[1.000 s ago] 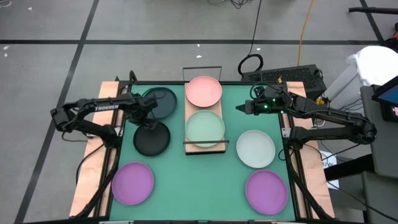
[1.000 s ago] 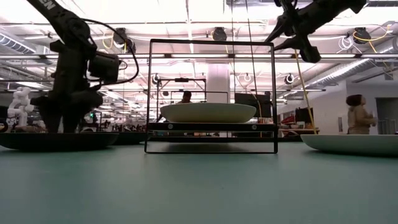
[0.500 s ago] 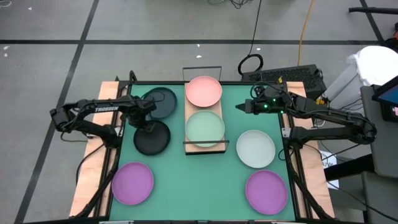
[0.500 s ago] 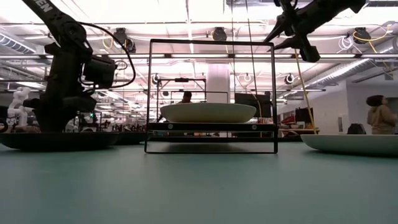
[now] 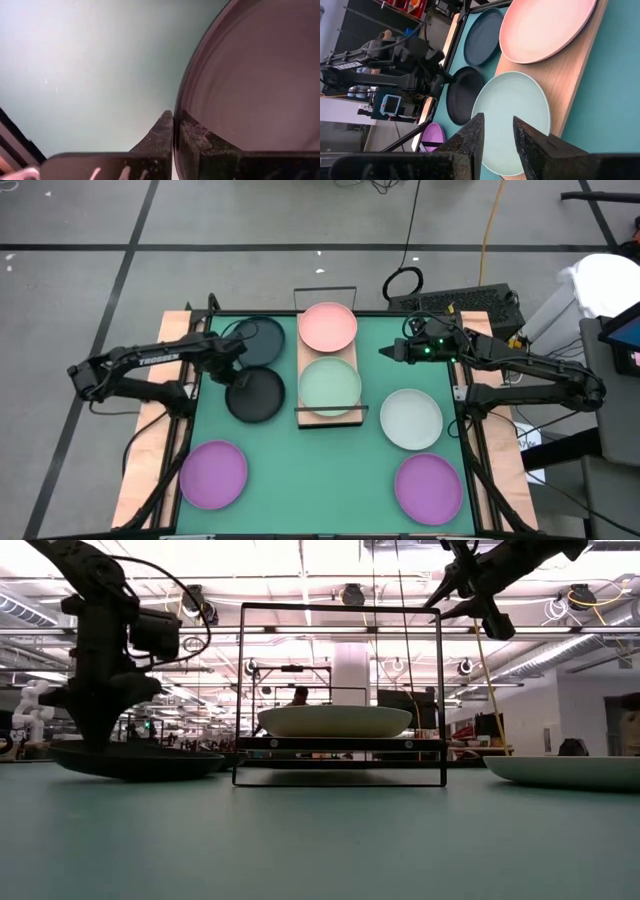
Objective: Place and stack plates onto a shelf
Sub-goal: Stack the middle black plate on top of the green plate on the shelf
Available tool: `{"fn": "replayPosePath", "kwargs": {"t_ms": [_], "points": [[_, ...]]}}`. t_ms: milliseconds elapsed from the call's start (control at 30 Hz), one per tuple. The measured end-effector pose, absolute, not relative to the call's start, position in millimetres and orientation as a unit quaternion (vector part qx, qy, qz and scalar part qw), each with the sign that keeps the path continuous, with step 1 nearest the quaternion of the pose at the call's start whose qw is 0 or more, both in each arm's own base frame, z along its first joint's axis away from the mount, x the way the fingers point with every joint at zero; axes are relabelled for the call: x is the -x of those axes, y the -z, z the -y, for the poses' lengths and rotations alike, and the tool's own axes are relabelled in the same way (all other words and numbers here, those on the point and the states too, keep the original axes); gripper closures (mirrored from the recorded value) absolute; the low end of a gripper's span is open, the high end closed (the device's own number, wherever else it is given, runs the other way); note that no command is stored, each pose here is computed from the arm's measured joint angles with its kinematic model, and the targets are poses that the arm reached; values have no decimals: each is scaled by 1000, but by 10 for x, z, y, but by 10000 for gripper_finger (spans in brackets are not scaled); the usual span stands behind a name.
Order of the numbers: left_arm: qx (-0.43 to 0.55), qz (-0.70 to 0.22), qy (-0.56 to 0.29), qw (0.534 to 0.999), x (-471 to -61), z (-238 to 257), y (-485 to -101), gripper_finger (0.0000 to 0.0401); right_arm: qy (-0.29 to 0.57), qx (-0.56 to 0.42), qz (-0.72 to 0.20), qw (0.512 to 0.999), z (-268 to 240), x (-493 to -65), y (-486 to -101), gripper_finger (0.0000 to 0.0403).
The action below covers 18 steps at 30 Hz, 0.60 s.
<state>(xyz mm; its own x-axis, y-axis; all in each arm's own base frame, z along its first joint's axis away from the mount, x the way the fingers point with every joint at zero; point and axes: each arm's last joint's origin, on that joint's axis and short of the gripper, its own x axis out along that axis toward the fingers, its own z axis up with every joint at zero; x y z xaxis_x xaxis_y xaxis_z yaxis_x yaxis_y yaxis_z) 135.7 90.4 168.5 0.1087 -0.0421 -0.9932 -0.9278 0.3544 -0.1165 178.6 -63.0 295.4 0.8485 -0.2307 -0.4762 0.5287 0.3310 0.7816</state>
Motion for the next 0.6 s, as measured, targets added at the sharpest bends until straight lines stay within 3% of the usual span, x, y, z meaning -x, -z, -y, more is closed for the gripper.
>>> {"fn": "replayPosePath", "kwargs": {"t_ms": [600], "points": [[472, -505, -355, 629, -1097, -702, -2105, 391, 236, -524, -143, 806, 630, -1786, -2953, 314]]}}
